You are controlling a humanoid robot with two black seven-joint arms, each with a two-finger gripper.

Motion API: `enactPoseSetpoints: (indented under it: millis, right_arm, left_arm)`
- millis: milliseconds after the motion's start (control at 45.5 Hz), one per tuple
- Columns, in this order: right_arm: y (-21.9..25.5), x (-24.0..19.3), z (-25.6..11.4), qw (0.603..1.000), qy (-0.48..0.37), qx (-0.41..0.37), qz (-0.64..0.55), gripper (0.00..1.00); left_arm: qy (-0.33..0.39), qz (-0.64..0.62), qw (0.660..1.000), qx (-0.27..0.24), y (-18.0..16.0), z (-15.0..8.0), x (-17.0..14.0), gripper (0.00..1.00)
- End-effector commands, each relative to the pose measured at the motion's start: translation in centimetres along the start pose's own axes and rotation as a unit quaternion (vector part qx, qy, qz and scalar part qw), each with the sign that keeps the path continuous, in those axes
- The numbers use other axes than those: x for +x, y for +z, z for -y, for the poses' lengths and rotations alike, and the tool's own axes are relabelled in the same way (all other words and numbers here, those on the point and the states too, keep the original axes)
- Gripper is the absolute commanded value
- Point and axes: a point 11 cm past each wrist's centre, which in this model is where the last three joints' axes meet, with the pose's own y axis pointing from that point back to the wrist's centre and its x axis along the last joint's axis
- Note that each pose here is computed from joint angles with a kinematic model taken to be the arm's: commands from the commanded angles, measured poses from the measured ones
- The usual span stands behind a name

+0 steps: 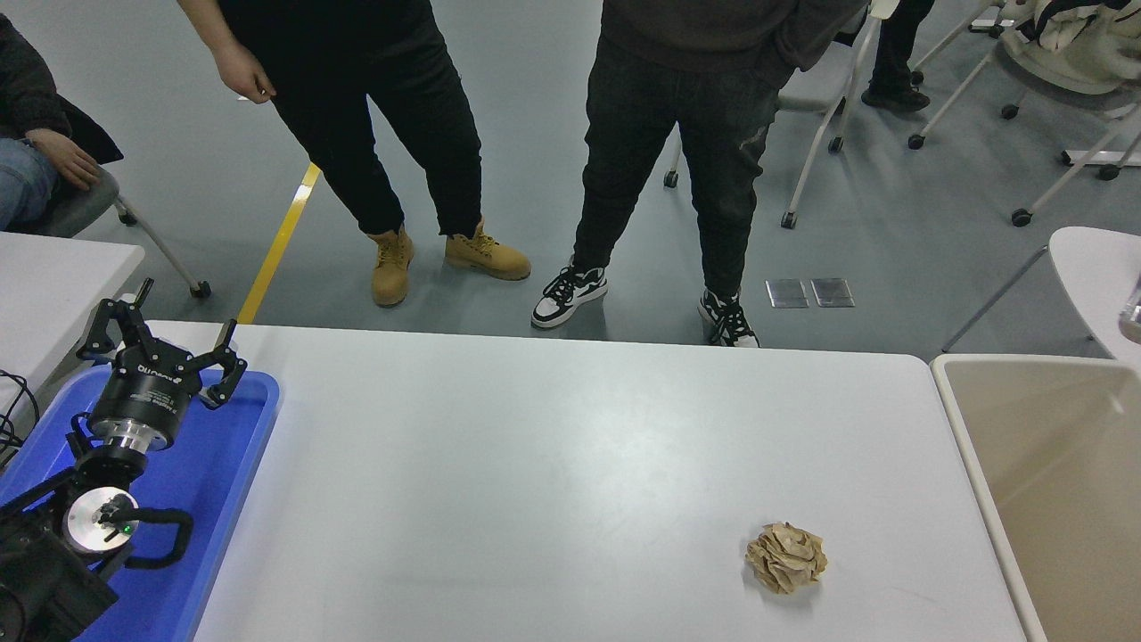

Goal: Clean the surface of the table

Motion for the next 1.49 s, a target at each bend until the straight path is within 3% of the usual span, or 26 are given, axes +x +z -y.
enactPoseSetpoints:
  millis: [0, 330, 945, 1473]
  right_arm:
    - [2.3, -0.7, 0.8, 0.998, 0.039, -0.051, 0.022, 0.0]
    - [3.5, -4.5, 3.2, 0.996, 0.022, -0.072, 0.042, 0.0]
    - [3.3, -17.3, 9.7, 0.996, -0.012, -0.086, 0.029, 0.0]
    - [5.1, -20.7, 9.9, 0.994, -0.029, -0.099, 0.039, 0.0]
  left_arm:
    - [0.0, 0.0, 1.0, 0.0, 0.0, 0.0, 0.0, 1.0]
    - [0.0, 0.0, 1.0, 0.0, 0.0, 0.0, 0.0, 1.0]
    - [0.0, 0.0, 1.0, 0.0, 0.0, 0.0, 0.0, 1.0]
    - [0.0, 0.0, 1.0, 0.0, 0.0, 0.0, 0.0, 1.0]
